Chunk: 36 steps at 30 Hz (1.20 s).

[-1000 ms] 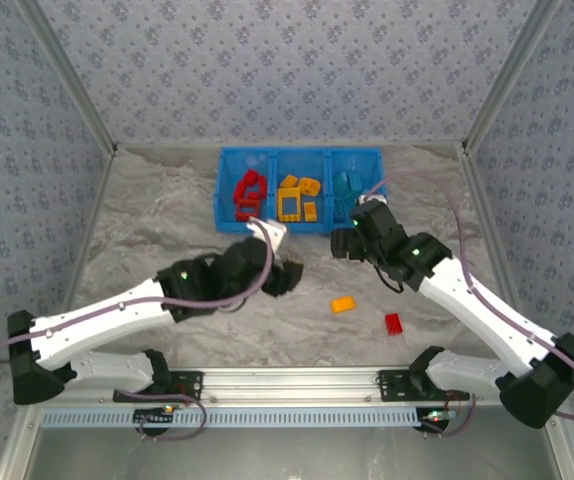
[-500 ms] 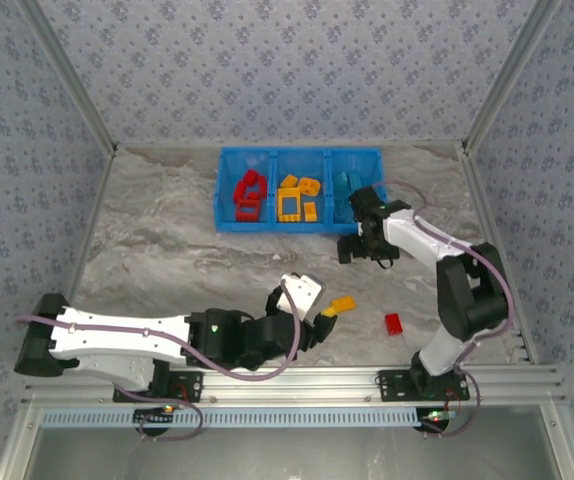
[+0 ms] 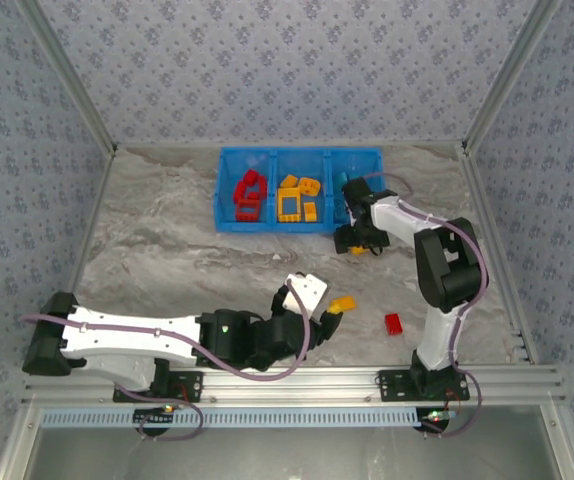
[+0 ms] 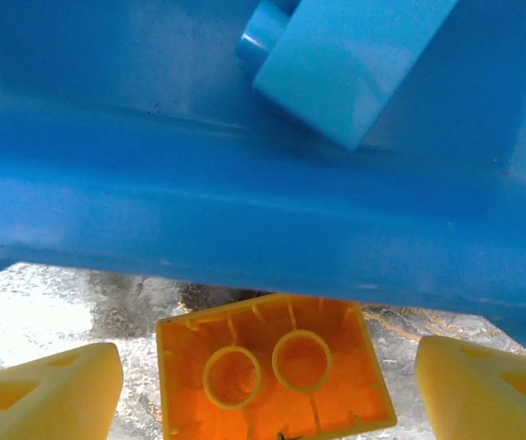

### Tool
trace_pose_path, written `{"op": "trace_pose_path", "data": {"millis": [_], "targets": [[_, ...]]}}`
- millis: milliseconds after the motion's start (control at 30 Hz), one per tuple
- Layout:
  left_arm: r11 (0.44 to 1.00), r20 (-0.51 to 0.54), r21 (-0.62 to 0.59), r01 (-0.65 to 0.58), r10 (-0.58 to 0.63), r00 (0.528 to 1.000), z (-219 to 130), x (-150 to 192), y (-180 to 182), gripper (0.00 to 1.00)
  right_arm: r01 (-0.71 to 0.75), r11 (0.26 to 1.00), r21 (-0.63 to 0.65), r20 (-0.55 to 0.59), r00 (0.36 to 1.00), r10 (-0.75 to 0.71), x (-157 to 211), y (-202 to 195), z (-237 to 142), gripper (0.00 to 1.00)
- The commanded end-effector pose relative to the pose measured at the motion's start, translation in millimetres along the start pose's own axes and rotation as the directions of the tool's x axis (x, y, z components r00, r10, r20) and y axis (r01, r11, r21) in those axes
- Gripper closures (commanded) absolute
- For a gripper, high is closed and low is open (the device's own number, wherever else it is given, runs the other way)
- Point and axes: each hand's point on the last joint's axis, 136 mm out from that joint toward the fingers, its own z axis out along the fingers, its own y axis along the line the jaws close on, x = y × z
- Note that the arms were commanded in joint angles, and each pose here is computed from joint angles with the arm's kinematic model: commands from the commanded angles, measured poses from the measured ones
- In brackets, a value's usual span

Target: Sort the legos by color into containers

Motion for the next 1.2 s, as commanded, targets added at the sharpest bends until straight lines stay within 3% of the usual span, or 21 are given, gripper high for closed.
{"op": "trace_pose_path", "data": {"millis": [0,300,500,733,967,1167], "targets": [[0.999,0.038,-0.004,0.038,-0.038,0.999,-5.5,-16.8,-1.4,0.30,0.006,1.000,0.008,0.018,1.000,-0.007,-8.8,-3.0,0.2,0.20],[0.999,0.042,-0.018,0.033,-0.032,0.999,-6.7,-19.0,1.3,0.30,-0.006,1.000,0.009,0.041,0.999,0.005,-9.5,-0.4,-2.6,0.46],[0.997,0.060,-0.069,0.026,-0.022,0.998,-12.9,-29.6,11.7,0.30,0.018,1.000,0.024,0.089,0.996,-0.021,2.1,9.9,-32.4,0.51],[0.974,0.145,-0.214,0.069,-0.038,0.989,-46.4,-76.8,62.7,0.30,0.162,0.986,0.039,0.235,0.958,-0.167,12.1,65.7,-113.1,0.49],[0.957,0.206,-0.263,0.126,-0.072,0.976,-70.5,-98.4,101.6,0.29,0.254,0.967,0.025,0.332,0.910,-0.248,-37.0,117.6,-141.6,0.49],[0.952,0.203,-0.270,0.145,-0.091,0.975,-72.6,-93.4,107.6,0.29,0.281,0.950,0.136,0.286,0.907,-0.309,-98.7,113.2,-120.8,0.49]]}}
